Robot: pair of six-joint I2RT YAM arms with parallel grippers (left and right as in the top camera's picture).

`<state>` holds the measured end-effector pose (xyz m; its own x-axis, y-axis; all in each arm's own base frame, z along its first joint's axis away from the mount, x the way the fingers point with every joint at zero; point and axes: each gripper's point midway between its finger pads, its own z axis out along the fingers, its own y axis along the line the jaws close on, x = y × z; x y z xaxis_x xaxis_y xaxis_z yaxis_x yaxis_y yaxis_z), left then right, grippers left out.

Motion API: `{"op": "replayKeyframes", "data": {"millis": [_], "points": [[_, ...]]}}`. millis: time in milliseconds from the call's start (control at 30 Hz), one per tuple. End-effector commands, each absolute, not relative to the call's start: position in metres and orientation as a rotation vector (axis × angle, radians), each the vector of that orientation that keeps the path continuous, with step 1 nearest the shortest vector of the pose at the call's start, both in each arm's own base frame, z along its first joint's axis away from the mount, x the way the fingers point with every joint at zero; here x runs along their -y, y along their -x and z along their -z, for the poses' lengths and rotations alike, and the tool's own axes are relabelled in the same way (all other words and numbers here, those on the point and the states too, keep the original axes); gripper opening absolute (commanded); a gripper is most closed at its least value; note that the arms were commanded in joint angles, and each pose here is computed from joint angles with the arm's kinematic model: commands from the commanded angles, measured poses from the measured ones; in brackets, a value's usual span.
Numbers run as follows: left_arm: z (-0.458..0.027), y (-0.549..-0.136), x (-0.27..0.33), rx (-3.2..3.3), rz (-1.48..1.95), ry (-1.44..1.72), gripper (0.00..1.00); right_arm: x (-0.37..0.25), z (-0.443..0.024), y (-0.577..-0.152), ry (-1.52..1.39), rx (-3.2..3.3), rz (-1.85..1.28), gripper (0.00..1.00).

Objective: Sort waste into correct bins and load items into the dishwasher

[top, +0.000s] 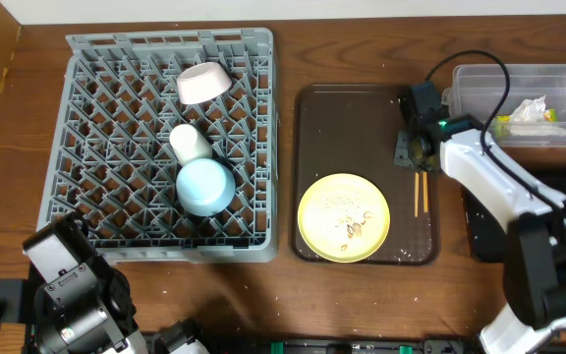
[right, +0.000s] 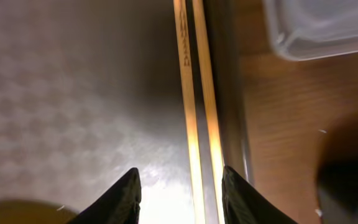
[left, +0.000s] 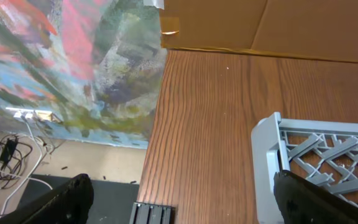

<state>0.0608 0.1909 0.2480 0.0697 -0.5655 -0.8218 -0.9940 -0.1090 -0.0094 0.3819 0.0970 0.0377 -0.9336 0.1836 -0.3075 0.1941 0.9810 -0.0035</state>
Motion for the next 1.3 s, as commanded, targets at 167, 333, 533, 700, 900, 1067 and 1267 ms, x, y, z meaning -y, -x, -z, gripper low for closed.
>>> {"op": "replayKeyframes", "data": {"millis": [167,333,533,700,900,1067,1267], "points": [[-0.253,-0.059,-0.191,-1.519,-0.899,1.758,0.94,-0.100,0.000,-0.371,-0.215,-2.936,0.019,0.34],[-0.253,-0.059,-0.191,-1.519,-0.899,1.758,0.94,-0.100,0.006,-0.369,-0.215,-2.952,0.020,0.32],[-0.253,-0.059,-0.191,-1.519,-0.899,1.758,0.94,-0.099,0.037,-0.361,-0.220,-3.023,0.042,0.24],[-0.253,-0.059,-0.191,-1.519,-0.899,1.758,0.94,-0.109,0.038,-0.358,-0.219,-3.052,-0.036,0.01],[-0.253,-0.059,-0.191,-1.519,-0.899,1.758,0.94,-0.112,-0.020,-0.380,-0.226,-2.967,-0.092,0.01],[-0.253,-0.059,-0.191,-1.519,-0.899,1.758,0.94,-0.146,-0.113,-0.410,-0.168,-2.774,-0.374,0.01],[-0.253,-0.059,-0.191,-1.519,-0.899,1.758,0.94,-0.227,-0.211,-0.428,-0.031,-2.497,-0.787,0.01]]}}
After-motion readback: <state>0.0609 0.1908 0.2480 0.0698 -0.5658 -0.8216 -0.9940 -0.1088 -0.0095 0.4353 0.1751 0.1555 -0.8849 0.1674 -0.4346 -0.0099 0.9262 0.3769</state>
